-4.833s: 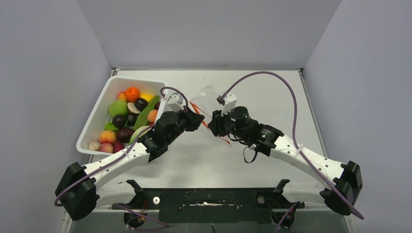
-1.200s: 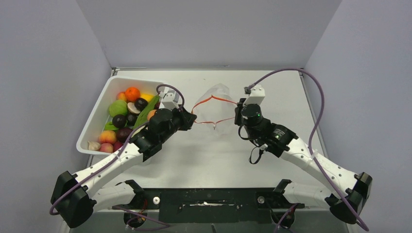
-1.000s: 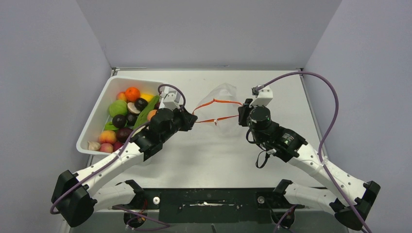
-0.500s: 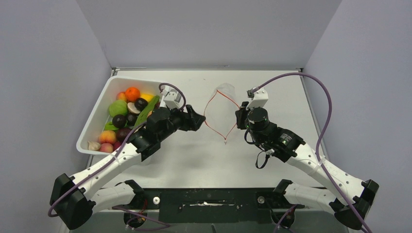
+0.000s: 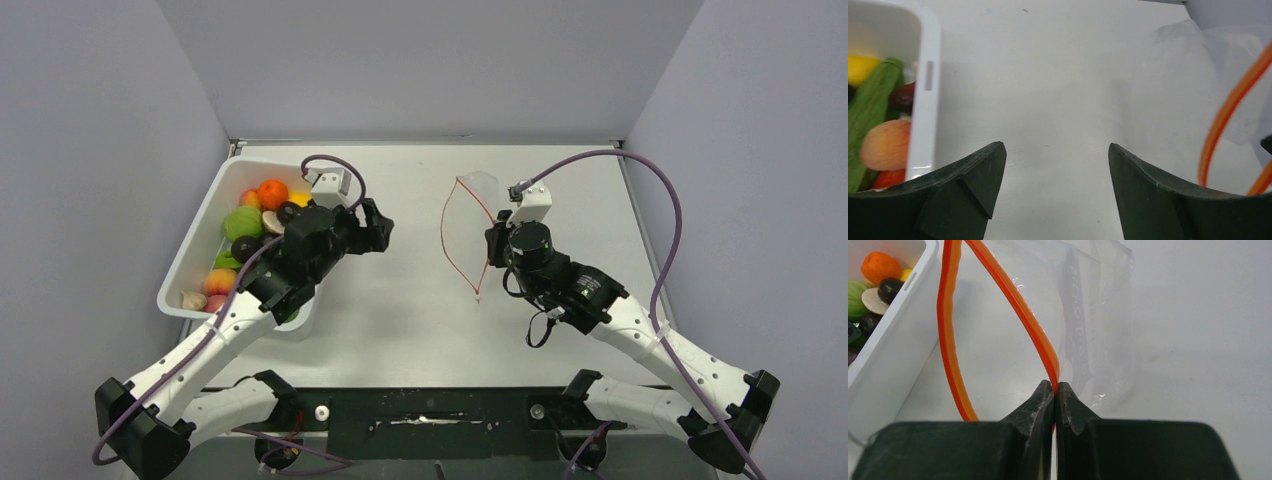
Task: Place the food in the zip-top bag and seal the zipper
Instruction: Open the zipper of the food storage bag at the center of the board, then pick up the fake vegetable from the bin.
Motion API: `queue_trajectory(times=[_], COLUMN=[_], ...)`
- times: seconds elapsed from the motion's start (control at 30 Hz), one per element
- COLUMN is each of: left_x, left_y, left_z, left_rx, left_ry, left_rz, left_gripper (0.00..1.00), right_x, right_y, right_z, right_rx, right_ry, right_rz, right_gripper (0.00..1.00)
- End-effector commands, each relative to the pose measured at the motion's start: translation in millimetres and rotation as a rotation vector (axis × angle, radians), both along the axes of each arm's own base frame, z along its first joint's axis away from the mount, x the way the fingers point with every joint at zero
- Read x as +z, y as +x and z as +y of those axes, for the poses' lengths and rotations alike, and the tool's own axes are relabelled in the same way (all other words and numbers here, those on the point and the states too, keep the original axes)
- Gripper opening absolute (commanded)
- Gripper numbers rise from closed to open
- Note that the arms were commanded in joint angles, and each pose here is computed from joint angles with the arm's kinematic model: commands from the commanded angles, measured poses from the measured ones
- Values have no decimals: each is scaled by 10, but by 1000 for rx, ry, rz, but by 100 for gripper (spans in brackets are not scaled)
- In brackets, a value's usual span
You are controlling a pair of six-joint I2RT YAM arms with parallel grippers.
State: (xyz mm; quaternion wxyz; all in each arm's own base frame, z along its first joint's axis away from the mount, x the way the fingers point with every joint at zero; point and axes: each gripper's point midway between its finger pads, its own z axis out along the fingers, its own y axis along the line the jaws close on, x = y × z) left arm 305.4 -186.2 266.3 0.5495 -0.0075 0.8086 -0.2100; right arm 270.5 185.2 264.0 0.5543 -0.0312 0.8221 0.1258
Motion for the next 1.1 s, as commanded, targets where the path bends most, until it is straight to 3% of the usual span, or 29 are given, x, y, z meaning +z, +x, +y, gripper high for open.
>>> queue_trajectory(times=[0.0,0.57,0.8,1.07], left_x=[94,-690,-940,-1032], left_y=[103,302,324,359], left_z=[595,2410,2768,3000], left_rx=[175,633,749,793], left_ry=[62,156,284,269], left_rz=[31,223,341,369], left_gripper=[72,69,75,77], right_x=[70,-17,32,44], right_y=[-10,-67,-62,-76], right_z=[54,76,145,204], right_rx=[21,67,117,162], right_ry=[41,41,36,41], right_rz=[-30,-36,-63,-82], right_gripper=[0,0,0,0])
